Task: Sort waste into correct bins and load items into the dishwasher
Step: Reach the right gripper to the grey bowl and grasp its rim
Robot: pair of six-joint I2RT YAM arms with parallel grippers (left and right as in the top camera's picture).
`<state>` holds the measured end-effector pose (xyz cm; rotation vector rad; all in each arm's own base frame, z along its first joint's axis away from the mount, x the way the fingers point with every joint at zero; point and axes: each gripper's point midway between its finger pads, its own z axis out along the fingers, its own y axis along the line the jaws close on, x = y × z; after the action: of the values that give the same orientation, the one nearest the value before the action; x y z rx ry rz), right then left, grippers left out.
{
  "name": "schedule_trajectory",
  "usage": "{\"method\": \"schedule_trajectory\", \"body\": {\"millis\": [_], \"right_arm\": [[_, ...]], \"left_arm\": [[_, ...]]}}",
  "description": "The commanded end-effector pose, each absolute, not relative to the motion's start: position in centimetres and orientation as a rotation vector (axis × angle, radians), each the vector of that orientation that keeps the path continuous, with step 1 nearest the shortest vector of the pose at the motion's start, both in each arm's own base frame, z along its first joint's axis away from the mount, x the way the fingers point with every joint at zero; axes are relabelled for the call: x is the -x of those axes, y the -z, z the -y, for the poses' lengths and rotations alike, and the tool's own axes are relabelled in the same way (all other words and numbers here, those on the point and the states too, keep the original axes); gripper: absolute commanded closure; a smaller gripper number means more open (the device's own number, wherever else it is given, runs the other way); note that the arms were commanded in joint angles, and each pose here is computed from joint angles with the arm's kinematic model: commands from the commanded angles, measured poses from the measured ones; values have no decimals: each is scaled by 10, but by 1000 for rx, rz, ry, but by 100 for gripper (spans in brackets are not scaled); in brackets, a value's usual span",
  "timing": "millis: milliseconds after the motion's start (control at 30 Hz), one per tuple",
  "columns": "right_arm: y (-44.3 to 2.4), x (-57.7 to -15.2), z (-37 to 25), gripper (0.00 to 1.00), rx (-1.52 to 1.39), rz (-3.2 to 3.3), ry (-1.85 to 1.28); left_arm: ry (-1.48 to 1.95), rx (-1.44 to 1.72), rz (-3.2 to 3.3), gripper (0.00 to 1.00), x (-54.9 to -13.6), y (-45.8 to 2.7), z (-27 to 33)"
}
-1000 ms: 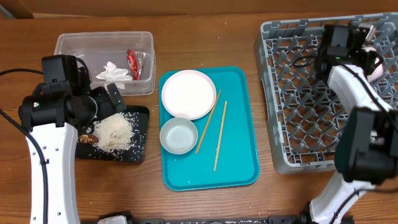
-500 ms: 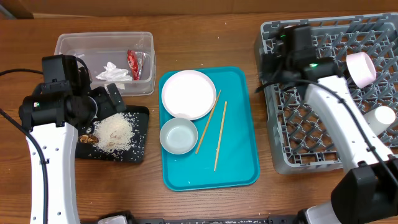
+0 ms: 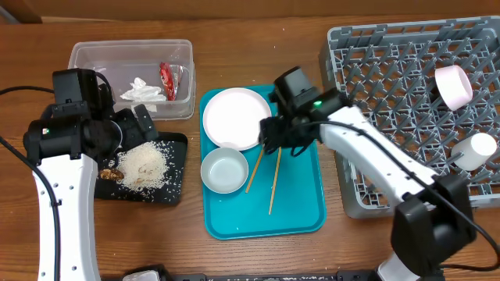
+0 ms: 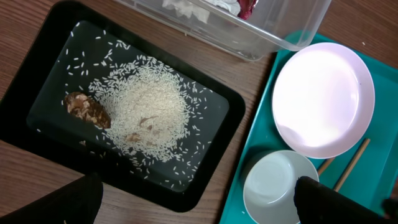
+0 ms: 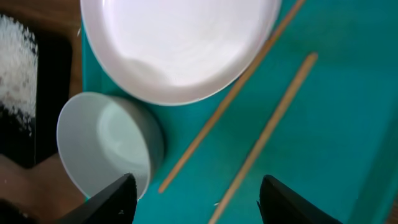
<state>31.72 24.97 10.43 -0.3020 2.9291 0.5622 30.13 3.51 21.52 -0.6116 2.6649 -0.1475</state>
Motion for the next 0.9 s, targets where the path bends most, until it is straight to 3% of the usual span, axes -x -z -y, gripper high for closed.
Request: {"method": "schedule_trajectory", "body": {"millis": [0, 233, 433, 567, 700, 867], "right_arm": [[-95, -298, -270, 35, 280, -2990, -606], [-66, -278, -283, 36, 265, -3064, -490], [-44, -266, -288, 45, 265, -3122, -448], [-35, -264, -289, 60, 269, -3139, -434], [-36, -267, -291, 61, 269, -3127, -444], [-33, -264, -284, 72, 192, -3156, -398]], "left_arm": [[145, 618, -2649, 0, -304, -220, -37], [144, 619, -2649, 0, -304, -220, -37], [145, 618, -2649, 0, -304, -220, -37], [144, 619, -2649, 0, -304, -220, -37], [145, 618, -2649, 0, -304, -220, -37], [144, 619, -2649, 0, -304, -220, -37]]}}
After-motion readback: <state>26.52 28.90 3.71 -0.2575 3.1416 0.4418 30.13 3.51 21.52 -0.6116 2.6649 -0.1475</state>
